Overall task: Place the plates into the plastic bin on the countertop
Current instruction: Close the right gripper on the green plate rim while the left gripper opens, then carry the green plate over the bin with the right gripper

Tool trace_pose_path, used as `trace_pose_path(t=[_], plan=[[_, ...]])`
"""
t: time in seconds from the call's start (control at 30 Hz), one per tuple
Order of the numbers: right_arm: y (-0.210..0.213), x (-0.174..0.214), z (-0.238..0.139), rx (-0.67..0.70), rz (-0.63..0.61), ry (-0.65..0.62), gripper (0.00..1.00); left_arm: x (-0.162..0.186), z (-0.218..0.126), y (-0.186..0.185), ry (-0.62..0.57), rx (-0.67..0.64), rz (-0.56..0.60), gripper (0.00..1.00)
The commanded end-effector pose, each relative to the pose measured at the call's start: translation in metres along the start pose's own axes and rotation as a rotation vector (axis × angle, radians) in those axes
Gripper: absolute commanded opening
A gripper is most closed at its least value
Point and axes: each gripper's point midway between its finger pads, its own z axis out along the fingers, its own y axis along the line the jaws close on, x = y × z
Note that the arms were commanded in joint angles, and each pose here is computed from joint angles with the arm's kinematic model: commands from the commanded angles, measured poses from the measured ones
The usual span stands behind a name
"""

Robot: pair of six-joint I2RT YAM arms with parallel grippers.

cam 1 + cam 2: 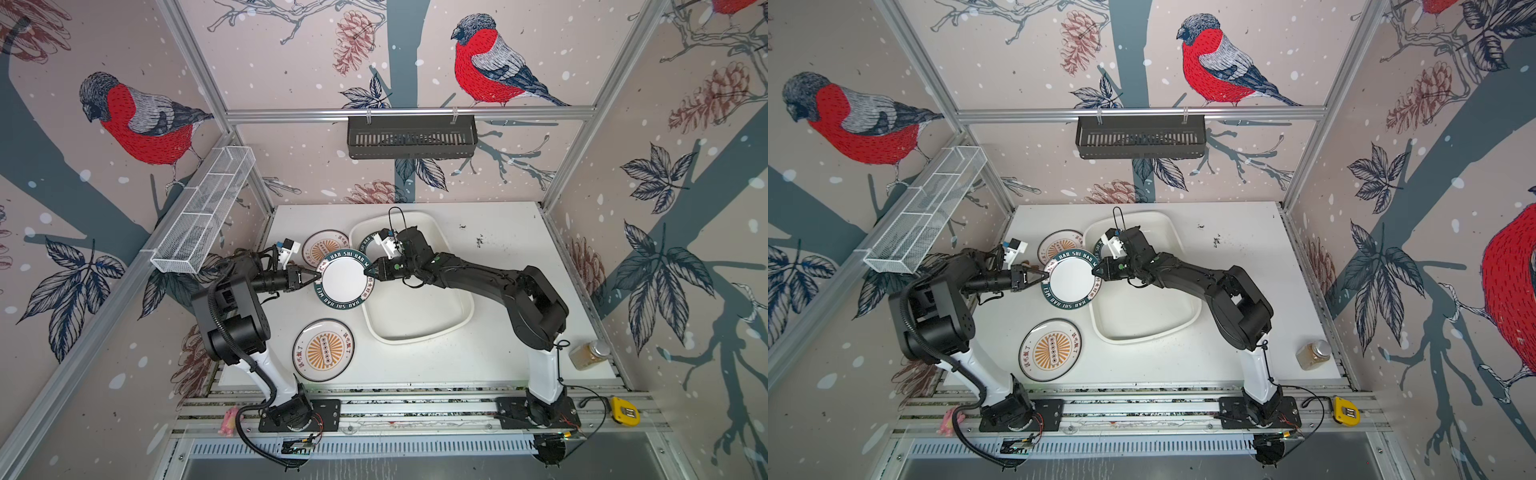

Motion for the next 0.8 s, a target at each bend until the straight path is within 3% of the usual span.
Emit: trace_pose_path(t=[0.0,0.23,0.57,0.77], plan=[[0.007,-0.007,-0.001,-0.023,-0.016,-0.022,0.12,-0.004,0.000,-0.011,-0.023,0.028,-0.001,0.00],[0.011,-0.009,-0.006,-0.039,-0.015,-0.033,0.03,-0.006,-0.001,-0.014,-0.031,0.028,0.008,0.01],[0.010,-0.027,-0.030,-0.074,0.008,-0.085,0.02,-0.011,-0.003,-0.018,-0.039,0.029,0.023,0.50],[0.002,-0.043,-0.066,-0.079,0.028,-0.138,0.02,-0.013,-0.005,-0.019,-0.041,0.024,0.033,0.54]])
